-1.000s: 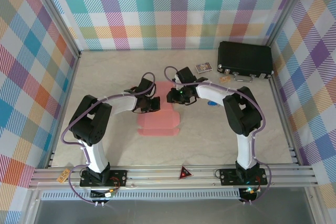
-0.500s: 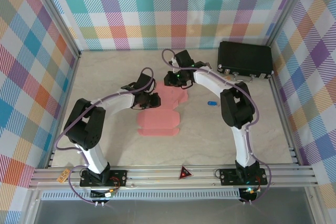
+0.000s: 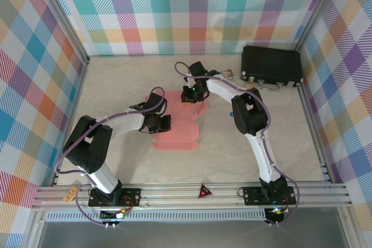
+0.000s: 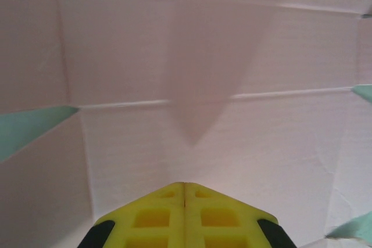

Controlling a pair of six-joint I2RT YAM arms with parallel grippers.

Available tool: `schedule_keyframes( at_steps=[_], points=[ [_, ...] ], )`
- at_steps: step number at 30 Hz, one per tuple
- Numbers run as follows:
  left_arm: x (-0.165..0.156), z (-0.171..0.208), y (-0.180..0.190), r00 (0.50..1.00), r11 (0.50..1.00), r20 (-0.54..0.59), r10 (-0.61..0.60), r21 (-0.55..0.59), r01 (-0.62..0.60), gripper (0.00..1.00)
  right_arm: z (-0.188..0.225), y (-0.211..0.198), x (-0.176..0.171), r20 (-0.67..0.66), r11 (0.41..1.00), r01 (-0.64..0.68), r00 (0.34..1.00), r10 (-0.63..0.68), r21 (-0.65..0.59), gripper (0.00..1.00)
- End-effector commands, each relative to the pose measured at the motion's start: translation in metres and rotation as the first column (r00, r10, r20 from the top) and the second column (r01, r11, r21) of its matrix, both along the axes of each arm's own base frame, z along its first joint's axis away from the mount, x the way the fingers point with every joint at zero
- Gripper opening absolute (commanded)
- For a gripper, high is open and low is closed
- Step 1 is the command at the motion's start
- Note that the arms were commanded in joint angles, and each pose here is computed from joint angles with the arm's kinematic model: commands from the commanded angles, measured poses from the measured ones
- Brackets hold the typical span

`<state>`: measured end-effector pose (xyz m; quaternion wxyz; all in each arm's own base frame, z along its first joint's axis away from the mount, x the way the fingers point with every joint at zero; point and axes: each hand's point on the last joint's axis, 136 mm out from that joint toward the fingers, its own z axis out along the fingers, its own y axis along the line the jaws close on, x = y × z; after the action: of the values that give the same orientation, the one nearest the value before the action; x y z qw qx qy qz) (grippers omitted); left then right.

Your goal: Fold the paper box

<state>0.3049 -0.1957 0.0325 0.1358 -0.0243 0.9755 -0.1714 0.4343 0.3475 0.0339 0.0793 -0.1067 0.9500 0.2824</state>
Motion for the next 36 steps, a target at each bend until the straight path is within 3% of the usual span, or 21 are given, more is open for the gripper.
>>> schedule_keyframes(
  at_steps=[1,6,14,21,29,36],
  points=[
    [-0.007,-0.002,0.023,0.999,0.993,0.004,0.050,0.103,-0.050,0.00,-0.010,-0.011,-0.014,-0.053,0.999,0.012,0.999,-0.014,-0.035,0.12],
    [-0.006,-0.012,0.050,0.995,0.972,-0.002,0.103,0.212,-0.100,0.00,-0.017,-0.024,-0.028,-0.077,0.997,0.030,0.996,-0.035,-0.071,0.12],
    [0.013,-0.015,0.062,0.991,0.966,0.008,0.131,0.224,-0.130,0.00,-0.021,-0.039,-0.059,-0.114,0.993,0.071,0.990,-0.081,-0.090,0.16],
    [0.030,-0.013,0.065,0.992,0.963,0.005,0.128,0.239,-0.125,0.00,0.004,-0.036,-0.073,-0.067,0.997,0.059,0.996,-0.062,-0.045,0.22],
    [0.037,0.022,0.036,0.997,0.996,0.065,0.029,0.087,-0.034,0.00,0.068,-0.039,-0.040,0.153,0.999,0.016,0.988,-0.009,-0.041,0.36],
    [0.029,0.037,0.011,0.993,0.998,0.114,-0.015,-0.056,0.022,0.00,0.066,-0.060,-0.001,0.242,0.989,-0.022,0.968,0.058,-0.149,0.42]
  ],
)
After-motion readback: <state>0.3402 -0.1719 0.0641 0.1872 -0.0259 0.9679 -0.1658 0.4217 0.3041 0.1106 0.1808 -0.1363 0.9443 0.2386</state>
